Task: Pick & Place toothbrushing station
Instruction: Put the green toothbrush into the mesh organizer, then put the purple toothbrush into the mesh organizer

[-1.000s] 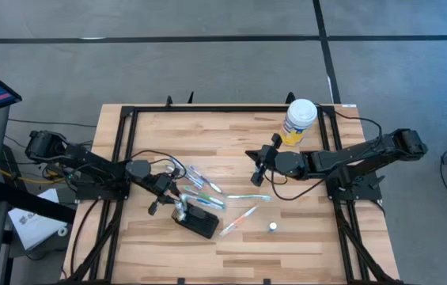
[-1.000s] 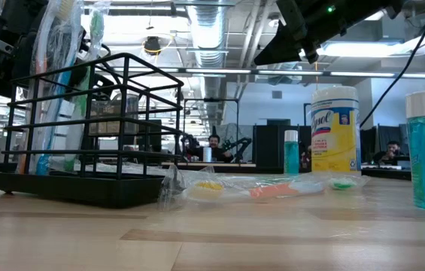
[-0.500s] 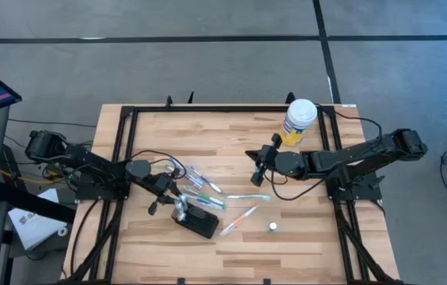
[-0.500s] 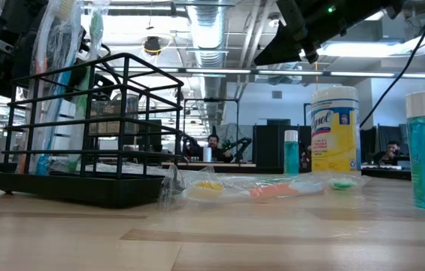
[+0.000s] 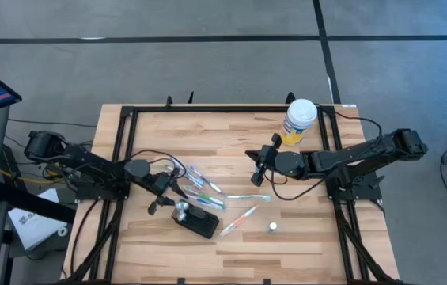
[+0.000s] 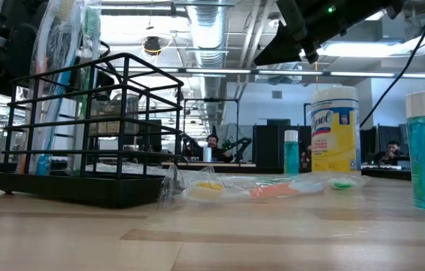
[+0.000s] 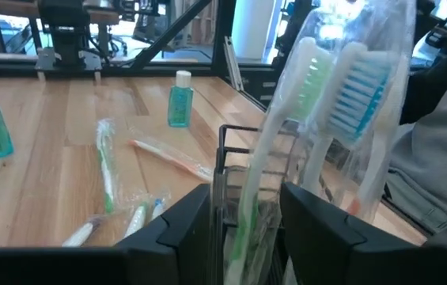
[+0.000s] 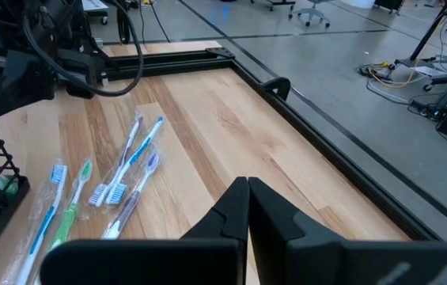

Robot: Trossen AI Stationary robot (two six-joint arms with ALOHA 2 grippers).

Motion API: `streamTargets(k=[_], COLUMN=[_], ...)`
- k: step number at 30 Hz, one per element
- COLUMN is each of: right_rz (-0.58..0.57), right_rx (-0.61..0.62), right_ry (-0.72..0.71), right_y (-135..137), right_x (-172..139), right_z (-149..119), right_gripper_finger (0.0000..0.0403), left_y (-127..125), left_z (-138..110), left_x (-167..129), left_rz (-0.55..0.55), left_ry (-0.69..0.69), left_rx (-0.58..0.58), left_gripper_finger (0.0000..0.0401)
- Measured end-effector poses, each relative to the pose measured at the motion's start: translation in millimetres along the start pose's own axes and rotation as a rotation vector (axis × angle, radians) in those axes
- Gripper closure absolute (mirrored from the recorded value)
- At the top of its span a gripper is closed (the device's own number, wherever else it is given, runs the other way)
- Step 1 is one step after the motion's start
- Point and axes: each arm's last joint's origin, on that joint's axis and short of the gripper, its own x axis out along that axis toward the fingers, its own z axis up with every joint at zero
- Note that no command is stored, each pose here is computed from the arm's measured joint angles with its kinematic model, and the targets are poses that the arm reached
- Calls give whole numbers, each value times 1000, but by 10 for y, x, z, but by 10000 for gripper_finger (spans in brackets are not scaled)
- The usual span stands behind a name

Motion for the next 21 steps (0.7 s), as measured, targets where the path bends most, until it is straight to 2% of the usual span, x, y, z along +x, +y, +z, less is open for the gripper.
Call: streamTargets(k=[8,21], right_rz=[0,0], right_rx=[0,0], right_ry=[0,0], right_y=[-1,0], right_x=[1,0], right_z=[-1,-1], right_gripper_finger=[403,403], left_y=[-19,105], left_z=[89,146], left_x=[-39,-107], left_rz=[-2,103], left_ry=[-58,-100], left_rx=[24,16], left_gripper_finger=[263,289])
